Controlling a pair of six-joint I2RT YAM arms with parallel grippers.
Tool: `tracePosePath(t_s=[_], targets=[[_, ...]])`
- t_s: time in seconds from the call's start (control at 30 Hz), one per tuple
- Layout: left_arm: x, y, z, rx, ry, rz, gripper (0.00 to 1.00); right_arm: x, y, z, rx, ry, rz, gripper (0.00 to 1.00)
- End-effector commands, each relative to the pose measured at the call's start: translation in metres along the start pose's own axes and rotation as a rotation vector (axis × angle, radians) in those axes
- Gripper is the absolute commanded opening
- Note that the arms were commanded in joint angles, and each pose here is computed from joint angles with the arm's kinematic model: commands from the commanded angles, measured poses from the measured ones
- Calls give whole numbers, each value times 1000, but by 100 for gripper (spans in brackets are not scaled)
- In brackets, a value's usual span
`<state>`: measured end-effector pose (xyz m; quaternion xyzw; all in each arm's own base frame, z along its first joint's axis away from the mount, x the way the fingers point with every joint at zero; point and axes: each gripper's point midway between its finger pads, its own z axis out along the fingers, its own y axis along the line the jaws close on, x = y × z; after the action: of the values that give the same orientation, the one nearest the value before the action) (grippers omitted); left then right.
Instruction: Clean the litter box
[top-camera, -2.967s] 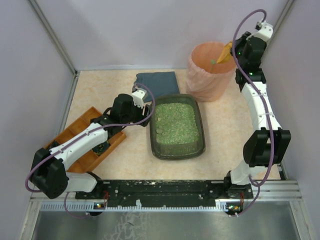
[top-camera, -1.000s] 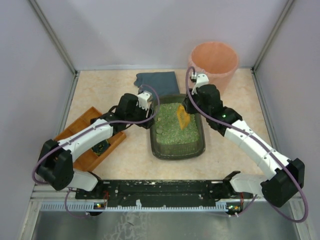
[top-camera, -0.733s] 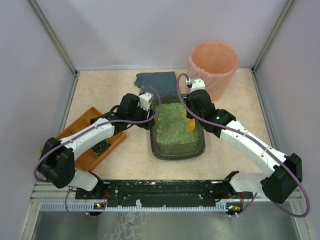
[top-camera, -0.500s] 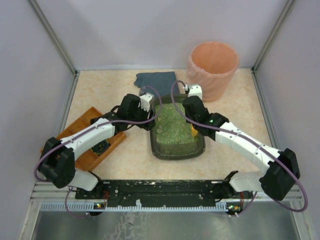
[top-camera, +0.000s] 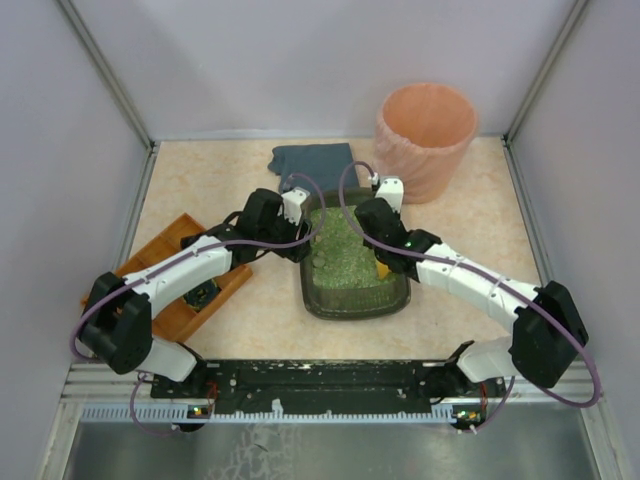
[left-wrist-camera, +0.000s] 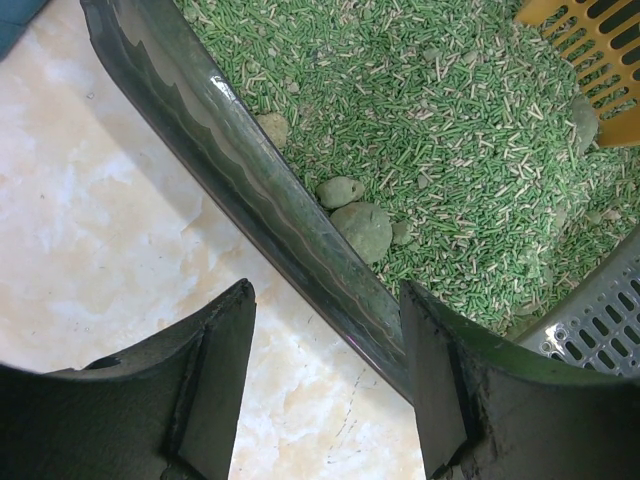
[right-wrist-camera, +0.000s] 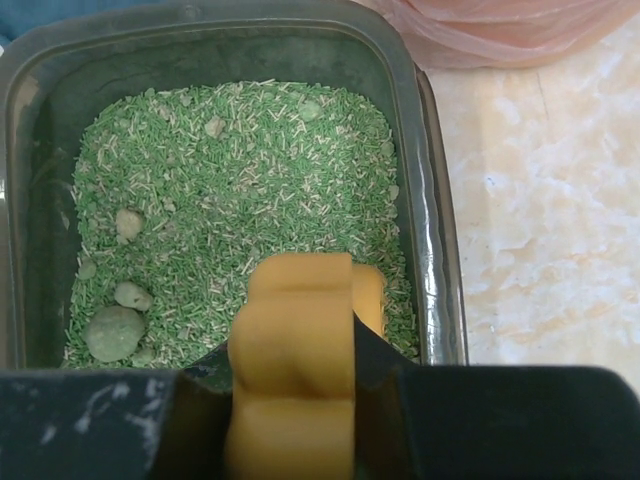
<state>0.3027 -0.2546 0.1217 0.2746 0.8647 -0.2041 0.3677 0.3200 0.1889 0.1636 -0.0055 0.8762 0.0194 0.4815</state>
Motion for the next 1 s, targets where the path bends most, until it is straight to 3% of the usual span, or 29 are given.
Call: tracePosePath(t_s=[0.0, 0.47, 0.77, 0.97], targets=[[-14, -5, 0, 19, -23, 18, 65, -11, 46, 0, -173, -26, 250, 0], [-14, -5, -1, 18, -25, 18, 65, -71, 70, -13, -348, -175, 485, 0], [-15, -5, -1, 19, -26, 19, 65, -80, 23, -15, -175, -240, 332, 0], [-14, -6, 0, 22, -22, 18, 65, -78, 10, -18, -202, -249, 205, 0]])
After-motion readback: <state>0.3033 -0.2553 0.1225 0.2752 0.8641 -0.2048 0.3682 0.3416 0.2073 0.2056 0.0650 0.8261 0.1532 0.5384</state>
